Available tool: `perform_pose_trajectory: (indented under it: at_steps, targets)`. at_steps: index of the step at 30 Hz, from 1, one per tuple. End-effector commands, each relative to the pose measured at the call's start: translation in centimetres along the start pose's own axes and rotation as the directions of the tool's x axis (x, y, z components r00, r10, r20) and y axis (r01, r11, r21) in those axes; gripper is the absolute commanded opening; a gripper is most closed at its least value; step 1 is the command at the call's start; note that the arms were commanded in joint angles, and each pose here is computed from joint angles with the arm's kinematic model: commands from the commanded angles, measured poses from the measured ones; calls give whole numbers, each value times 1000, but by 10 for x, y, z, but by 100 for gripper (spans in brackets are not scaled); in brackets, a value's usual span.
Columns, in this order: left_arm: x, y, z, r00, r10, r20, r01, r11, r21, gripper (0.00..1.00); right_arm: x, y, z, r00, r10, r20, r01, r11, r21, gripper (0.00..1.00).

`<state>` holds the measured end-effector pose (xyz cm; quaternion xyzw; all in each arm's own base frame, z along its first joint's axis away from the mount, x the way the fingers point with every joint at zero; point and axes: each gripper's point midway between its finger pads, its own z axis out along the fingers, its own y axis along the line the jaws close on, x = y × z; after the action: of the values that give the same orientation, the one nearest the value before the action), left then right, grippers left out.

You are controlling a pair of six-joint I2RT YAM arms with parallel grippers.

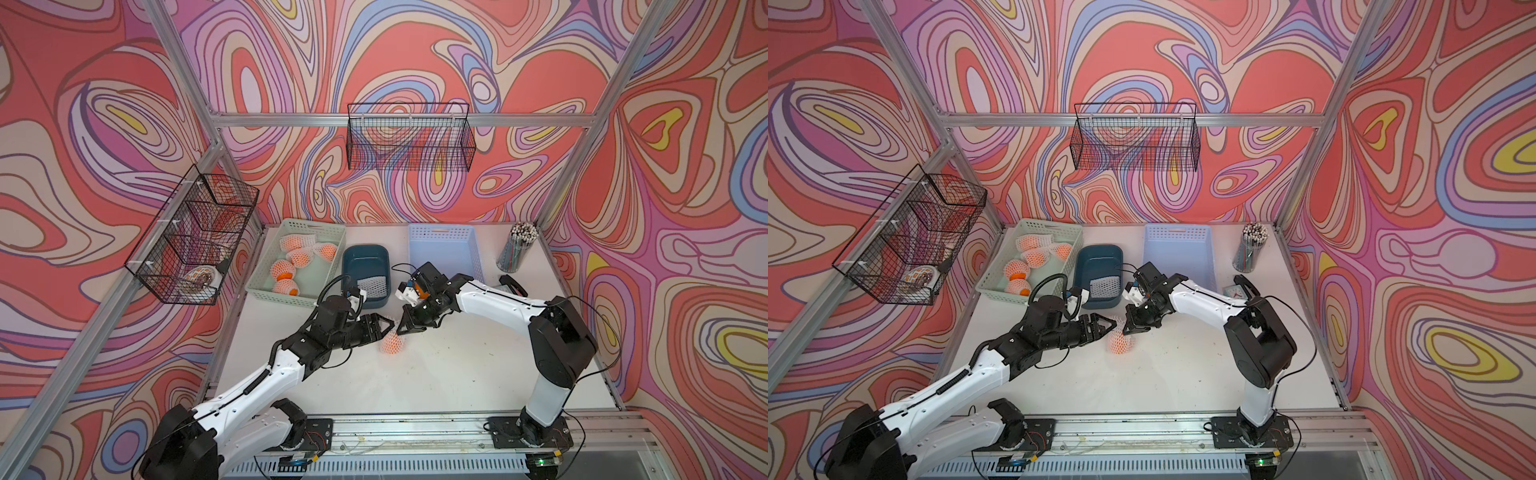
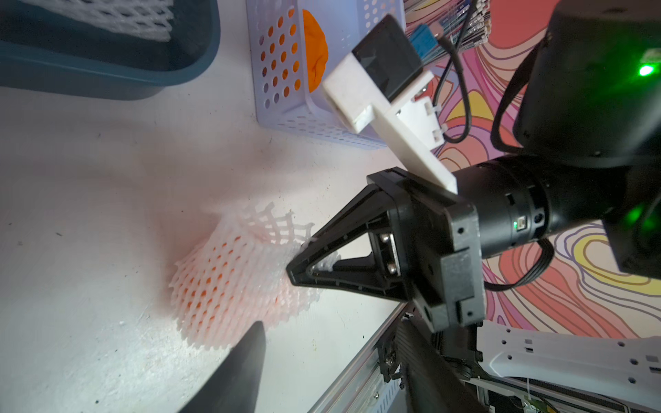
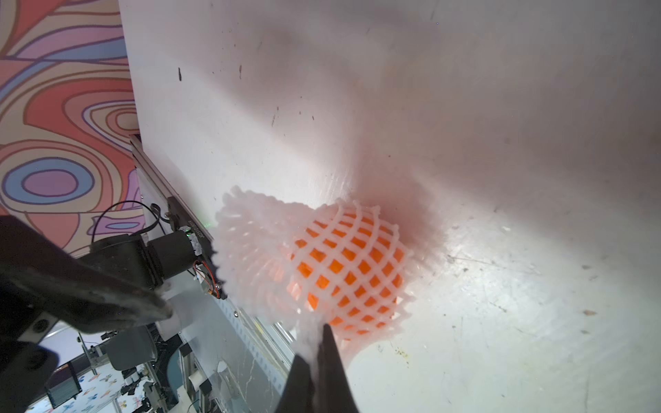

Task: Remove foam nets from oranges
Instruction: Remove the foam net from the orange.

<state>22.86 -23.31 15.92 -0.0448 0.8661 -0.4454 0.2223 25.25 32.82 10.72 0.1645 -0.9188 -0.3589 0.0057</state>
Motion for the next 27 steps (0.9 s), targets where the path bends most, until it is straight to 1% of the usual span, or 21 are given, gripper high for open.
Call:
perform_pose_trajectory:
  at_steps: [1,5,11,14,16,19,23,27]
  targets:
    - [7,17,-2,1000,-20,-13,19,998,-60,64,-14,26,-22,999,-24,46,27,997,-69,0]
    - [8,19,-2,1000,-22,-19,21,997,-68,64,-14,30,-24,999,-27,37,29,997,-74,0]
    - [0,12,-9,1000,-2,21,3,998,-61,65,-21,36,-34,998,-31,55,35,997,-75,0]
    - [-6,9,-15,999,9,43,-6,997,-74,68,-25,36,-38,998,-21,63,26,997,-71,0]
    - [-12,7,-23,997,20,74,-14,996,-91,72,-28,38,-42,997,-20,73,26,997,-74,0]
    - [-23,1,-41,989,50,137,-32,991,-129,82,-34,44,-50,995,-22,95,30,996,-85,1]
    - [-39,-13,-69,971,102,215,-66,983,-170,93,-43,53,-59,992,-27,121,40,994,-102,2]
    - [-50,-26,-94,951,157,268,-104,974,-199,98,-54,60,-70,988,-23,155,42,992,-118,3]
